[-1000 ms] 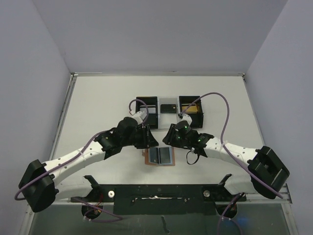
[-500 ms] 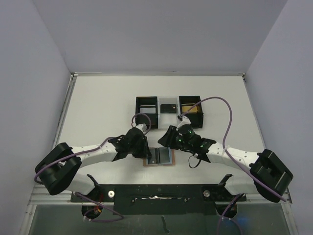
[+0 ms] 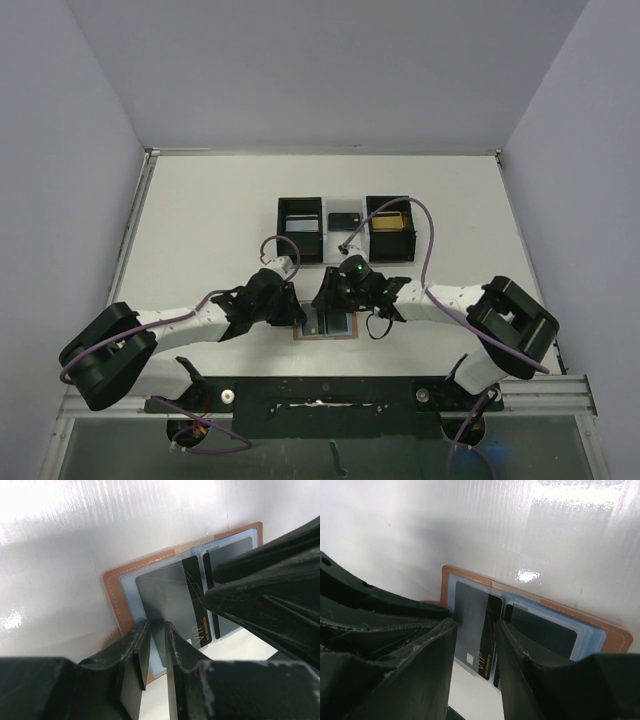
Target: Take the credit cards out of the card holder
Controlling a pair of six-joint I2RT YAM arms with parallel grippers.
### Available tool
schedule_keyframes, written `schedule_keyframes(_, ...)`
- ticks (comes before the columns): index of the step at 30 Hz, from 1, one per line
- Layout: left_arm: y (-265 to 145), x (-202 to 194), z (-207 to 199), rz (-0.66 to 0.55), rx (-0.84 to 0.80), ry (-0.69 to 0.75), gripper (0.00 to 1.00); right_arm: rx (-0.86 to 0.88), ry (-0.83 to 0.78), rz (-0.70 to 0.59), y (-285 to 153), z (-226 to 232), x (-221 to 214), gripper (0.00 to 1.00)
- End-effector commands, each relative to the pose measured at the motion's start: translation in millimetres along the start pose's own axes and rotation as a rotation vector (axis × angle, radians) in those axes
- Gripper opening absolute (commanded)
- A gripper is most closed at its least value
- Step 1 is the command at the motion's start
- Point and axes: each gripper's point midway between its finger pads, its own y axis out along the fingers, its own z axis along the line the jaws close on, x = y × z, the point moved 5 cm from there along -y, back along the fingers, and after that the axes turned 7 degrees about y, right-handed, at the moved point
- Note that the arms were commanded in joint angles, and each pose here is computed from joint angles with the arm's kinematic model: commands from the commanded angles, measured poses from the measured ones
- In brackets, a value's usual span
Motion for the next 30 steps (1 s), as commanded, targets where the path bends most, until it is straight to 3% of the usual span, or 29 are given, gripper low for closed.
schedule_keyframes(1, 3, -7, 13, 0.006, 0.04, 0.017, 0.18, -0.031, -0.021, -0.014, 7, 7, 7, 0.38)
schedule_keyframes(9, 0, -14, 20, 0.033, 0.085, 0.003, 0.18, -0.304, -0.041, 0.011, 14, -20, -6, 0.37)
schedule_keyframes(22, -5, -26, 21, -0.018, 0.001, -0.091, 0.16, -0.064, 0.003, 0.059, 15, -9, -21, 0.37)
schedule_keyframes(28, -5, -28, 19, -0.026, -0.014, -0.124, 0.11, 0.042, 0.037, 0.047, 12, -2, -18, 0.31)
schedule_keyframes(30, -6, -29, 24, -0.019, 0.026, -0.126, 0.09, 0.073, 0.047, 0.035, 9, -2, -15, 0.23)
